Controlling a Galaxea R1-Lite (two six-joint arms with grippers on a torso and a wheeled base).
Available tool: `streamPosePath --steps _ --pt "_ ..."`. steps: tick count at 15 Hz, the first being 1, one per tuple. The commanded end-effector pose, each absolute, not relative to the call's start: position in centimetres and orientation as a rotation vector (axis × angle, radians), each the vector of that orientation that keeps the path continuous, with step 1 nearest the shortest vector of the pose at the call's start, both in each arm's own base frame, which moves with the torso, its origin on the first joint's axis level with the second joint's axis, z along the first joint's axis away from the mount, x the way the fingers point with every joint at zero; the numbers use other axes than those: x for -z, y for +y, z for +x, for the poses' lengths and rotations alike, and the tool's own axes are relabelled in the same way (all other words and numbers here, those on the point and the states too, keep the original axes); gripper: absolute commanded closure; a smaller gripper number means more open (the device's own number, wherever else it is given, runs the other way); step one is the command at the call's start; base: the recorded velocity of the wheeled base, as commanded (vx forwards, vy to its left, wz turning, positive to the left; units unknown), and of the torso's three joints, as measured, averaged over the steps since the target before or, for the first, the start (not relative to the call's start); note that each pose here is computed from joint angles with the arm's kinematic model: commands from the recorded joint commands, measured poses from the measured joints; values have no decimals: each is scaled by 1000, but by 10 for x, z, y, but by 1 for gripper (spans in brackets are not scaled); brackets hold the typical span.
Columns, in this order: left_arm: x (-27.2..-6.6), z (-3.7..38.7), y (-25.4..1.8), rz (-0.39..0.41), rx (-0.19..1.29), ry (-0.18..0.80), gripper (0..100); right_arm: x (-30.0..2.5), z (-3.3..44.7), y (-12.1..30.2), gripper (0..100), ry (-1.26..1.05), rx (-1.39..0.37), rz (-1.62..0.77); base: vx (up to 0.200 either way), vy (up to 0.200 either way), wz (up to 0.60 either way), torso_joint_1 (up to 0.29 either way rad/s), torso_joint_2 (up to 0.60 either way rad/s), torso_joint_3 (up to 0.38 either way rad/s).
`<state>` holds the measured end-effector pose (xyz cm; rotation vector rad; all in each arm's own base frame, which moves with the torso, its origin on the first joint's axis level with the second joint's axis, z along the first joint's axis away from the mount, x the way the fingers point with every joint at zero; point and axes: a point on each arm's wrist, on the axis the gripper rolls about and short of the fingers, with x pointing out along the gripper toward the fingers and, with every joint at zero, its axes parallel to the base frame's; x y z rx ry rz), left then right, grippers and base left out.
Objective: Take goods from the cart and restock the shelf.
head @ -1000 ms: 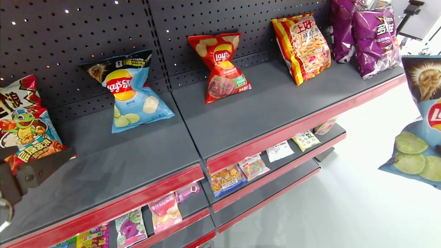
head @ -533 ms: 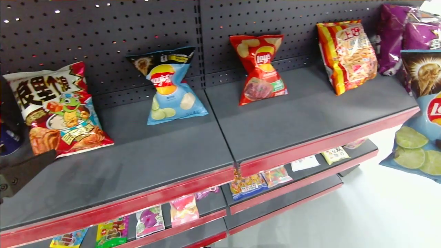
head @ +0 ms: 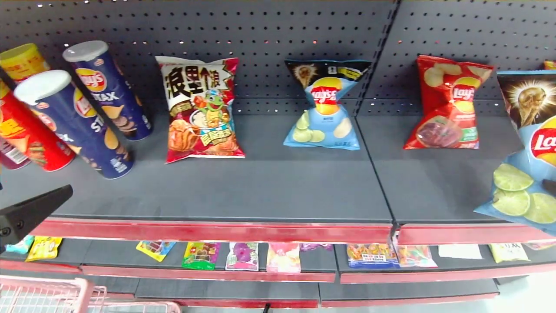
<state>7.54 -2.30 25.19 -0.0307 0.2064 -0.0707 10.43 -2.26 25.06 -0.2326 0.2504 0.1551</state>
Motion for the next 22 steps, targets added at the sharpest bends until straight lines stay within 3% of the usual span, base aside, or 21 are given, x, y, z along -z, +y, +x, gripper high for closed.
streamPosePath --steps 1,5,9,14,18,22 --pt "-252 79 -25 -27 70 218 0 -250 108 -22 100 260 -168 -231 0 0 600 7 2 -2" --pt "-252 80 -25 -26 68 219 0 -246 110 -21 100 270 -185 -225 0 0 600 1 -1 2" --pt "-254 80 -25 -28 67 213 0 -236 124 -25 100 278 -183 -187 0 0 0 0 0 0" --pt "-252 81 -25 -26 65 225 0 -220 154 -4 100 222 -364 47 0 0 0 0 0 0" --pt "-251 86 -27 -20 62 241 0 -181 183 3 100 131 -435 114 0 0 0 0 0 0" --pt "-250 88 -28 -18 60 248 0 -184 179 7 100 163 -558 253 0 0 0 0 0 0"
